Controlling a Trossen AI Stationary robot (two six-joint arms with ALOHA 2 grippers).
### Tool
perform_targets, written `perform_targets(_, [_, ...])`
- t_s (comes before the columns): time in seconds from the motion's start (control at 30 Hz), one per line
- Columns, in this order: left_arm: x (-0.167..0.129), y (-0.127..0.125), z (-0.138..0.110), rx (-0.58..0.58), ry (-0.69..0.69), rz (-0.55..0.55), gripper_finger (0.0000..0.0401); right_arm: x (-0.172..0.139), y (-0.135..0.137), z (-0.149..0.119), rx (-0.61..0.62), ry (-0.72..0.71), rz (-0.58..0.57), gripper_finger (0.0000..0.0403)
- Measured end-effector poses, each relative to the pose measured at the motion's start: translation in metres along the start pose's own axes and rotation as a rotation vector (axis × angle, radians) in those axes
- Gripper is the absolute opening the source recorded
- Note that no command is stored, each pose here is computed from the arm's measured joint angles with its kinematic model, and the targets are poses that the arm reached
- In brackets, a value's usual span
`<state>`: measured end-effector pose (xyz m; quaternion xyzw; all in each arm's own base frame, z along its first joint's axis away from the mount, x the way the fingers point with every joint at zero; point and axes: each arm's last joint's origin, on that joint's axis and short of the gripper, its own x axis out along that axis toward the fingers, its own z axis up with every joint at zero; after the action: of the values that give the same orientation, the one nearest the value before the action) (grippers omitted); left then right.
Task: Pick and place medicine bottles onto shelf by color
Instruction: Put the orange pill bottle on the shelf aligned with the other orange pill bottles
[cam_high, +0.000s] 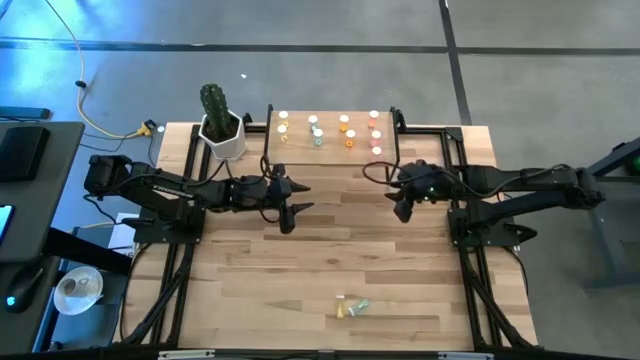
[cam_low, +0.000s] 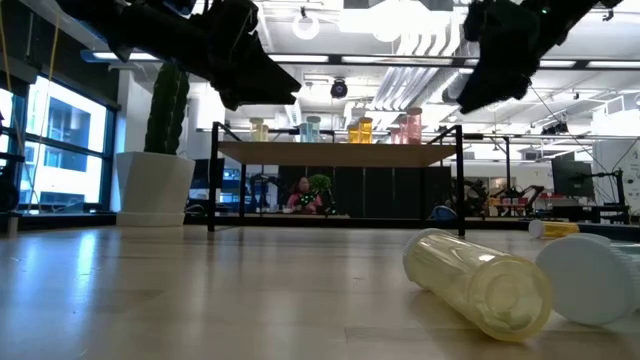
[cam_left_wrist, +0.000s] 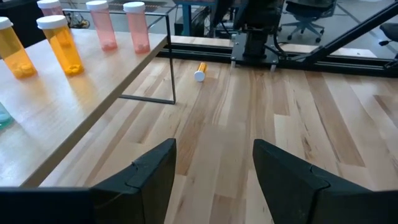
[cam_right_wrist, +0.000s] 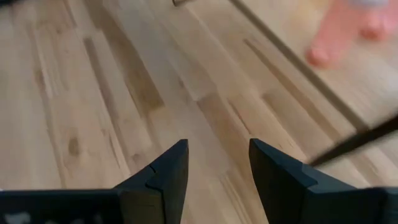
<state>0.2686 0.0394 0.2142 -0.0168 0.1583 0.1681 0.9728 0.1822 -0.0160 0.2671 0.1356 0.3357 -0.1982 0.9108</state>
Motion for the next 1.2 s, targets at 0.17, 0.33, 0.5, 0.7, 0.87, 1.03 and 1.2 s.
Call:
perform_targets(0.17, [0.000, -0.001, 0.000, 0.001, 0.000, -0.003, 0.0203, -0.010, -0.007, 0.001, 0.063, 0.076, -0.083, 0.0161])
perform_targets(0.33, [0.000, -0.002, 0.000, 0.003, 0.000, -0.007, 0.0202, -0.027, -0.016, 0.016, 0.080, 0.047, -0.236, 0.0161])
perform_targets(0.5, [0.000, -0.002, 0.000, 0.002, 0.000, -0.006, 0.0202, -0.051, -0.031, 0.036, 0.255, -0.016, -0.381, 0.0161])
perform_targets(0.7, [0.000, -0.002, -0.001, 0.004, 0.008, -0.006, 0.0204, -0.071, -0.056, 0.045, 0.427, -0.006, -0.541, 0.0161])
perform_targets(0.87, [0.000, -0.002, -0.002, 0.007, 0.023, -0.005, 0.0204, -0.076, -0.079, 0.038, 0.552, 0.080, -0.627, 0.0161])
perform_targets(1.03, [0.000, -0.002, -0.002, 0.007, 0.023, -0.005, 0.0204, -0.080, -0.094, 0.032, 0.641, 0.171, -0.638, 0.0161])
perform_targets(1.2, [0.000, -0.002, -0.002, 0.008, 0.023, -0.005, 0.0205, -0.078, -0.102, 0.026, 0.669, 0.254, -0.603, 0.0161])
